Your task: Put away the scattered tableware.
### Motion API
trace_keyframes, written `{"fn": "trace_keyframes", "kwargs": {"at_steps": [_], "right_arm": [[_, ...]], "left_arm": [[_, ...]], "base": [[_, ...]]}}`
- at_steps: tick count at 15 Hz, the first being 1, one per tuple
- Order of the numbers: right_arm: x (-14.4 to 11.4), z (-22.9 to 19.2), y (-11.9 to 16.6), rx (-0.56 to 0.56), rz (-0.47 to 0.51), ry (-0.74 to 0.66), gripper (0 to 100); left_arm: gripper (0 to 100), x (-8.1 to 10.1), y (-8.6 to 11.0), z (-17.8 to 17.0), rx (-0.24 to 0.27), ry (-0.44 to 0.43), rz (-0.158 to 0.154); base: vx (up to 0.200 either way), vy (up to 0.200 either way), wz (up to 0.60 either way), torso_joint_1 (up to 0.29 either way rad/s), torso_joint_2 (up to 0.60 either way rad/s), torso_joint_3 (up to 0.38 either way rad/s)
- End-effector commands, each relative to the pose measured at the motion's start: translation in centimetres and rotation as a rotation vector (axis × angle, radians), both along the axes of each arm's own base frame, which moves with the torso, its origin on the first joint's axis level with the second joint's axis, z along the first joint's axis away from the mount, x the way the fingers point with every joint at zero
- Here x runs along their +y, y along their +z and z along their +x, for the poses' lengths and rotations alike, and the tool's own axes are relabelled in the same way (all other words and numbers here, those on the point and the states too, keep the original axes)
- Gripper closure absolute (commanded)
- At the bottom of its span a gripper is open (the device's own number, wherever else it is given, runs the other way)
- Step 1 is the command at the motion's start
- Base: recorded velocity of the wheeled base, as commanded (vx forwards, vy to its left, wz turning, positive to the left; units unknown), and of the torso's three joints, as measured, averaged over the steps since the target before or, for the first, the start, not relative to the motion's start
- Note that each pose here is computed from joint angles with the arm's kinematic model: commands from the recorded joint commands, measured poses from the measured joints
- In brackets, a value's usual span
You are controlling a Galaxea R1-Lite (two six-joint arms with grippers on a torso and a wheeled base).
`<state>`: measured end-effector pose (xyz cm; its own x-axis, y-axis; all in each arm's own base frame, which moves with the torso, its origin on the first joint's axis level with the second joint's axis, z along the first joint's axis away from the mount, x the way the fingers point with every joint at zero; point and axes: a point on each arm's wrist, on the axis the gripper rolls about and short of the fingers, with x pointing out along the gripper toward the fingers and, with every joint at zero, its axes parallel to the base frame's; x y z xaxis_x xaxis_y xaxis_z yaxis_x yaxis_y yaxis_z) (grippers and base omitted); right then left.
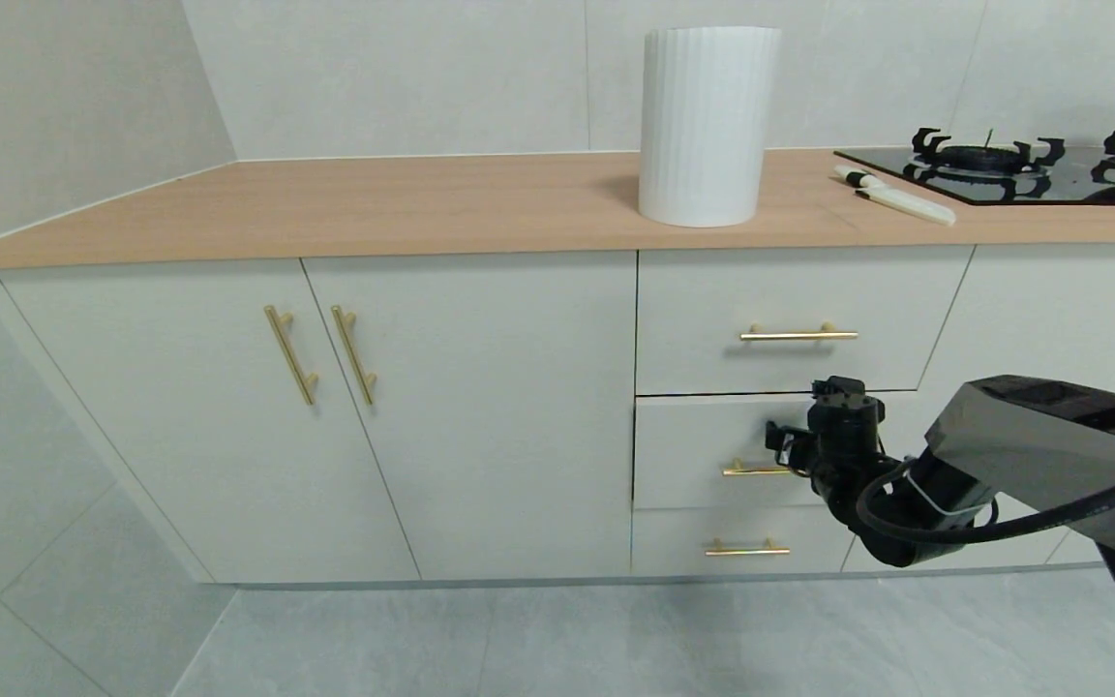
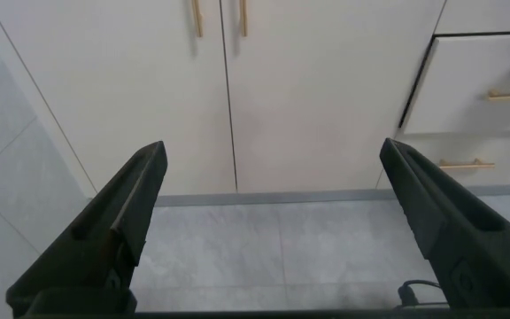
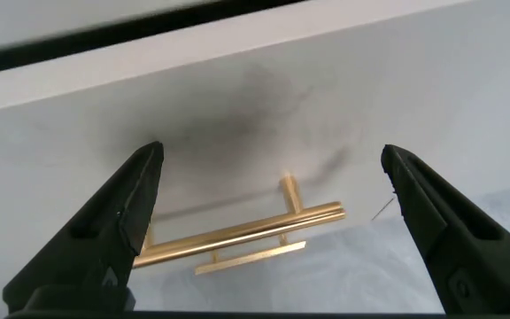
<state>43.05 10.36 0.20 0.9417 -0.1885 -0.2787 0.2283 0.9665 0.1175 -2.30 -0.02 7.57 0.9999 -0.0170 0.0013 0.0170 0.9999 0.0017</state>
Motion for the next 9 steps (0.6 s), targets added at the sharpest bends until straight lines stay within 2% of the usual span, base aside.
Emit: {"fn": "trace_keyframes", "kwargs": {"at_steps": [1, 9], "right_arm": [[-0.2, 0.8, -0.5, -0.023, -0.001, -0.028, 0], [-1.1, 2.0, -0.1, -0.062, 0.003, -0.076, 0]], "left_arm": [[0, 0.0, 0.0, 0.0, 0.003, 0.000, 0.000], [0, 0.0, 0.0, 0.0, 0.001, 0.000, 0.000]], "base": [[0.000, 0.000, 0.00, 0.000, 0.00, 0.000], [0.000, 0.000, 0.00, 0.000, 0.00, 0.000]]}}
